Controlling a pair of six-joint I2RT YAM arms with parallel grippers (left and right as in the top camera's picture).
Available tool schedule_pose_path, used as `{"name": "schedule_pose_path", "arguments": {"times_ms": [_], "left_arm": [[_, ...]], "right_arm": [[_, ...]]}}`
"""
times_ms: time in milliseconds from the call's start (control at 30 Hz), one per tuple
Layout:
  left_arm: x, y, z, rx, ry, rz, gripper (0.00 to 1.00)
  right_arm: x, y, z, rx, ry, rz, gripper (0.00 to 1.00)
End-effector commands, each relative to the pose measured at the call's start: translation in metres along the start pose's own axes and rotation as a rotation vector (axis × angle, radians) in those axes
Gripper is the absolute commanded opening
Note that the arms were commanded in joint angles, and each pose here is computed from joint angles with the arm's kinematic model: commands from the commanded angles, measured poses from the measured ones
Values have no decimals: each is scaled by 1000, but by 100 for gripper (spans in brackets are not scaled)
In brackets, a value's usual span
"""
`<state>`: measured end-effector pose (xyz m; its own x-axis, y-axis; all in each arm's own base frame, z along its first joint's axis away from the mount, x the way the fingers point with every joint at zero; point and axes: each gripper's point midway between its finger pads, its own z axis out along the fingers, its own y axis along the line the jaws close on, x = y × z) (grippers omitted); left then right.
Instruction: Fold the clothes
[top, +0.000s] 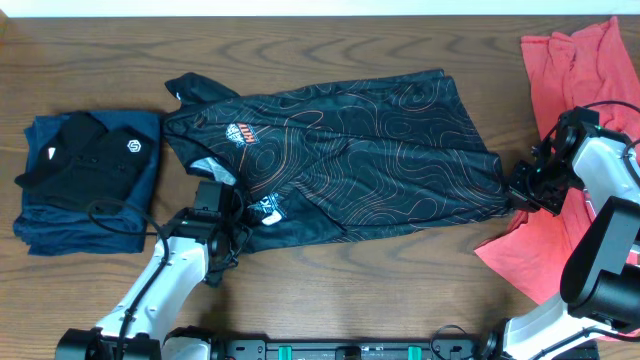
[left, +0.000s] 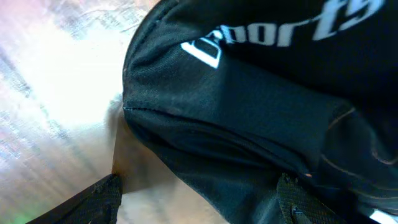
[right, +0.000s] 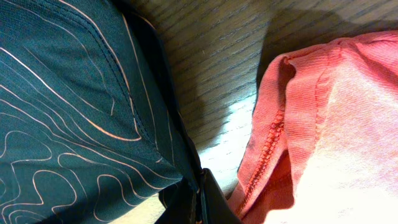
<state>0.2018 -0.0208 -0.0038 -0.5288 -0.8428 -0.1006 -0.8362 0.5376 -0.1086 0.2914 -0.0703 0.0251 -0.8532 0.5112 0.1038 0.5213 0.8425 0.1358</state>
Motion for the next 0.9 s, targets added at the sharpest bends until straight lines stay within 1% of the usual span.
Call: {"name": "schedule_pose_path", "arguments": {"times_ms": [0,133,233,300,333,400,633,867], "left_arm": [[4,7,6,-20,12,-18,82],[4,9,8,-32,14,-17,82],[3,8,8,-27,12,-17,80],[2,5,8,-15,6,-18,75],[1,3,8,-6,2,-19,68],[-1,-1,8,10,-6,-19,65],[-1,-3,9,14,-7,-20,60],[3,2,15,-16,16,-22,60]], "right_arm": [[-6,-2,-9,4,-33,-11,1],[-6,-3,-9,10,-33,-11,1],[-6,-3,-9,10,-33,-10,1],[-6,-3,-9,10,-33,-11,1],[-6,-3,-9,10,-33,-11,1],[-6,-3,-9,11,-33,-11,1],[-6,-3,-9,10,-33,-11,1],[-6,-3,-9,11,-33,-11,1]]}}
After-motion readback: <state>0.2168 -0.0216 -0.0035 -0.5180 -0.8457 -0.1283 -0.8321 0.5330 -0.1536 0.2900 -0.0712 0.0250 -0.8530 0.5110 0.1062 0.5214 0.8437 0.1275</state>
